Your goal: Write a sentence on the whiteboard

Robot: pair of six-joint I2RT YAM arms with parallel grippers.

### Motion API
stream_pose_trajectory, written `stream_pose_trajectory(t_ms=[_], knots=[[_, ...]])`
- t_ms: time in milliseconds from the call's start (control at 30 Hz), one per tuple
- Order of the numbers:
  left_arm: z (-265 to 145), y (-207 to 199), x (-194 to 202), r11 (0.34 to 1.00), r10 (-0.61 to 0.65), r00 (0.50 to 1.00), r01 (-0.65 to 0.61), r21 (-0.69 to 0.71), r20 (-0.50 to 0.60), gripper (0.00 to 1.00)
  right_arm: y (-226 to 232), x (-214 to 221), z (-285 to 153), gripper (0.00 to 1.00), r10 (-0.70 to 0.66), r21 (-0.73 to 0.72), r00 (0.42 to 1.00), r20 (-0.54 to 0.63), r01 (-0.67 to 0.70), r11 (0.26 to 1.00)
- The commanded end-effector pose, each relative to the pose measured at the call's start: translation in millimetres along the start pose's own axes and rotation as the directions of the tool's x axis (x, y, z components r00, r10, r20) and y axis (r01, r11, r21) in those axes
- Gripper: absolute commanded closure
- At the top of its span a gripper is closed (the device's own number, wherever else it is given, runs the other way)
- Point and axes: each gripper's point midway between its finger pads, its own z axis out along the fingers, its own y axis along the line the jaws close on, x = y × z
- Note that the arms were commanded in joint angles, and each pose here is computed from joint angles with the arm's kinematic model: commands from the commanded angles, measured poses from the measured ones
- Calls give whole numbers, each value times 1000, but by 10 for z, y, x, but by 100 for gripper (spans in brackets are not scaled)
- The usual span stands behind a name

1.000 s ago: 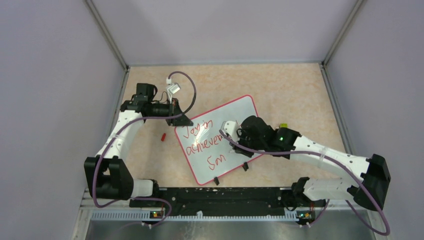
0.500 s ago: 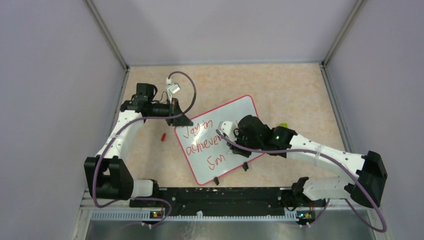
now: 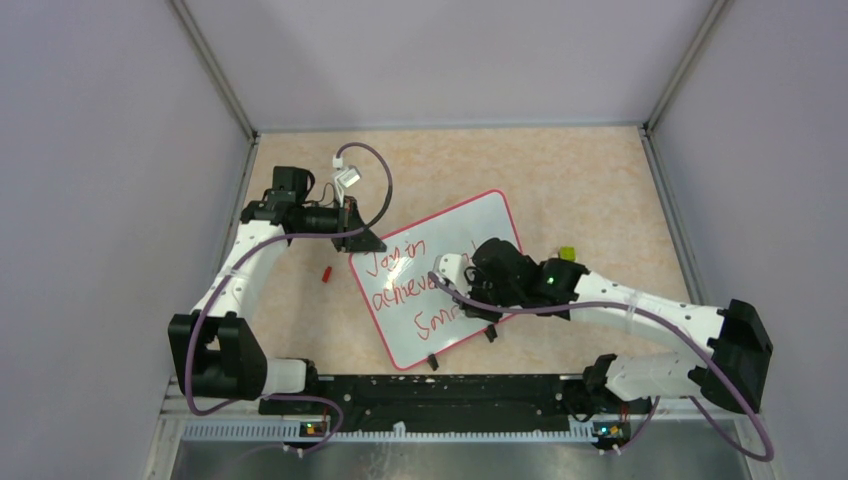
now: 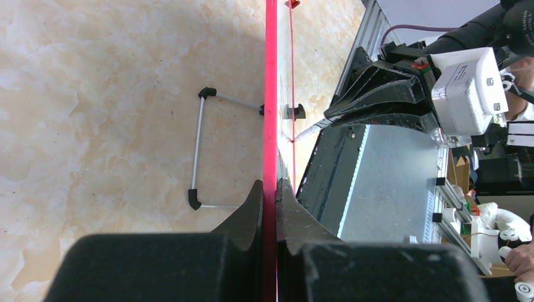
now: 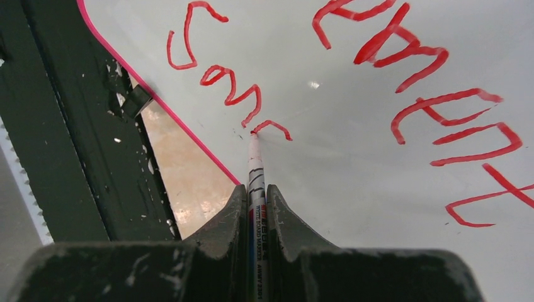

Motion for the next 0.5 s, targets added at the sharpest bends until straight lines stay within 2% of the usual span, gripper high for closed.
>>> stream_pose_trajectory(t_ms=[0, 467], knots=[[7, 268, 73, 994, 26, 999, -29, -109, -30, 100, -24, 52, -4, 100, -25, 21, 1000, -6, 25, 999], [2, 259, 64, 993, 27, 999, -30, -110, -27, 100, -376, -220, -221, 100, 42, 151, 996, 76, -53, 987]])
